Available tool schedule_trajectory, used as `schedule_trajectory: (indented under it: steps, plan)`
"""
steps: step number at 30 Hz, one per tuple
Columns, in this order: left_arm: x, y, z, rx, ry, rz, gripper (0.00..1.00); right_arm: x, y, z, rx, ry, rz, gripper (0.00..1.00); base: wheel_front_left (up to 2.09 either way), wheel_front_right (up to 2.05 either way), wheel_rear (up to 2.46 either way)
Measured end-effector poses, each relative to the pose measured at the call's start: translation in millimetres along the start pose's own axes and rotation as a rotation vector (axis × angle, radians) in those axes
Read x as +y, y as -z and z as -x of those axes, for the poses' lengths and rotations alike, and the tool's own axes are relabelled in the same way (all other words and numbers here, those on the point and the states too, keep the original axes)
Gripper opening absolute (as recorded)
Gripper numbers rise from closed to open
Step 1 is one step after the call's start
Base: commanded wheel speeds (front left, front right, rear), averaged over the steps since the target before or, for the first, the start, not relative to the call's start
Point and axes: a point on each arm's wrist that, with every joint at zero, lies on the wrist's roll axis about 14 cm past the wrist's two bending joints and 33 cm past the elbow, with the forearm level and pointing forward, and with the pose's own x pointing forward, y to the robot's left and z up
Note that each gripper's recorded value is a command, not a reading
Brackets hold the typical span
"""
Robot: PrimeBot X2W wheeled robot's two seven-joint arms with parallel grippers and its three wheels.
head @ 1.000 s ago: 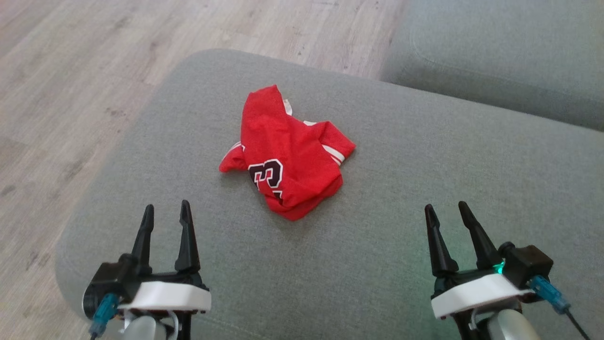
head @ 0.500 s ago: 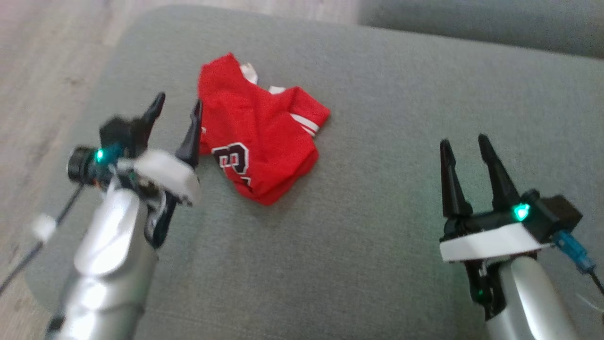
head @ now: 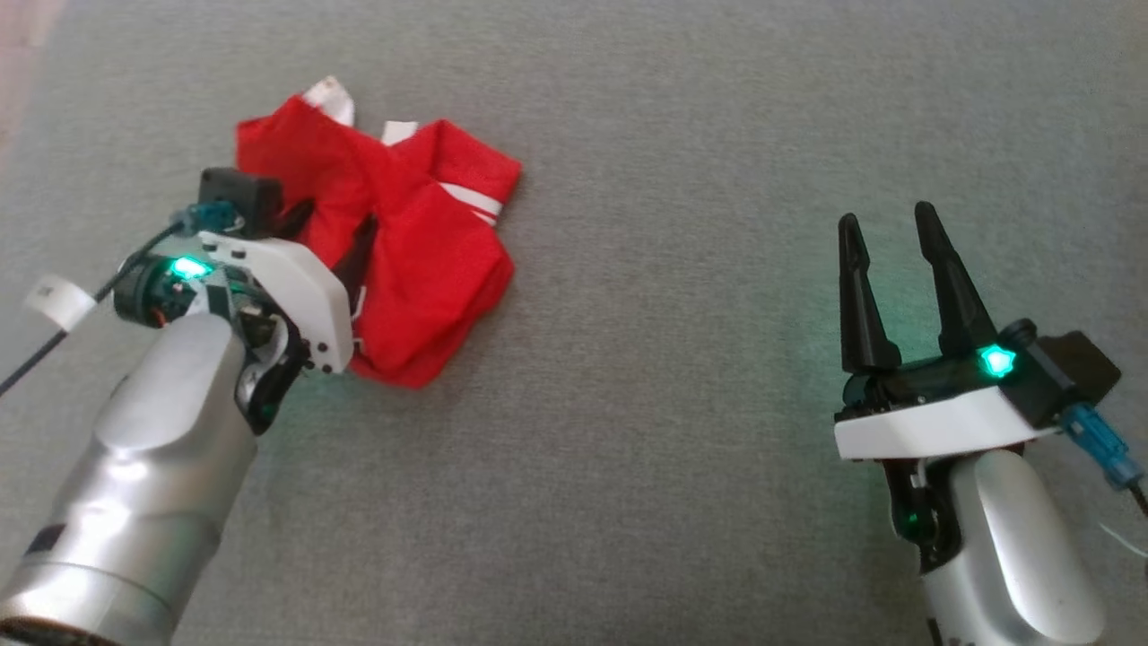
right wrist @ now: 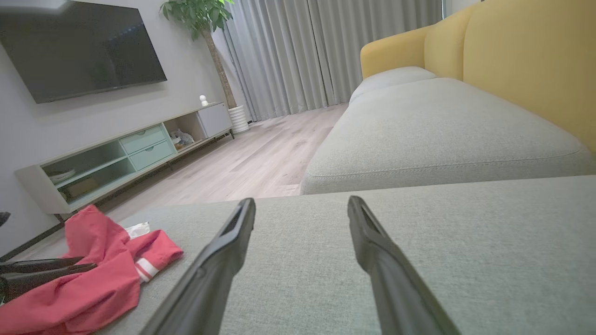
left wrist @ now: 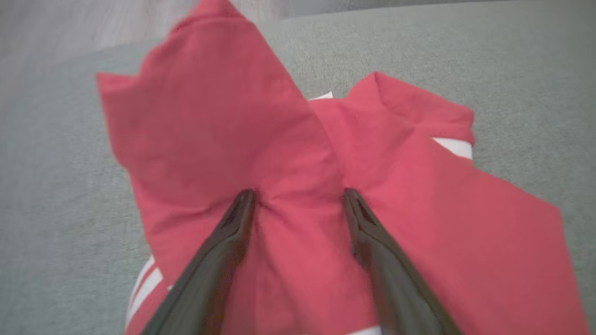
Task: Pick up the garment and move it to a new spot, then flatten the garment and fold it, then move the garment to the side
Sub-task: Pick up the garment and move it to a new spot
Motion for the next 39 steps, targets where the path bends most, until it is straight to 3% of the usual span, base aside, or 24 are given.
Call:
schedule_trajectory:
  steps: [2,3,4,5,11,15,23,32,39]
  plan:
    - [-0.9,3.6,-6.4,0.021,0.005,0.022,1.00,-4.7,0.4,1.1,0.002,0.012,0.002,1.00,0.00,0.00,0.00]
    - [-2.1,5.1,-8.7,0.030,0.009,0.028,0.80,-6.6,1.1,2.1,0.004,0.018,0.003,1.00,0.00,0.00,0.00]
    - [-3.7,5.7,-10.8,0.036,0.015,0.031,0.17,-8.0,1.8,3.1,0.007,0.022,0.004,1.00,0.00,0.00,0.00]
    - [-6.0,5.1,-12.3,0.036,0.022,0.030,0.00,-8.7,2.5,3.9,0.009,0.024,0.004,1.00,0.00,0.00,0.00]
    - [-10.7,-26.6,-6.9,-0.152,0.033,0.029,0.00,-9.0,-2.0,8.7,0.006,0.030,0.007,1.00,0.00,0.00,0.00]
    - [-15.7,-78.4,9.0,-0.373,0.049,0.042,0.00,-1.9,-7.8,12.6,0.000,0.015,0.017,1.00,0.00,0.00,0.00]
    - [-61.2,-181.9,63.1,-0.748,0.191,0.008,0.00,-2.0,-30.3,24.8,-0.050,0.032,0.011,1.00,0.00,0.00,0.00]
    - [-119.0,-231.2,101.4,-0.932,0.356,-0.051,0.00,-18.1,-36.4,47.6,-0.061,0.099,-0.007,1.00,0.00,0.00,0.00]
    - [-162.5,-240.0,99.1,-0.944,0.454,-0.085,0.00,-32.1,-40.9,61.5,-0.072,0.150,-0.011,1.00,0.00,0.00,0.00]
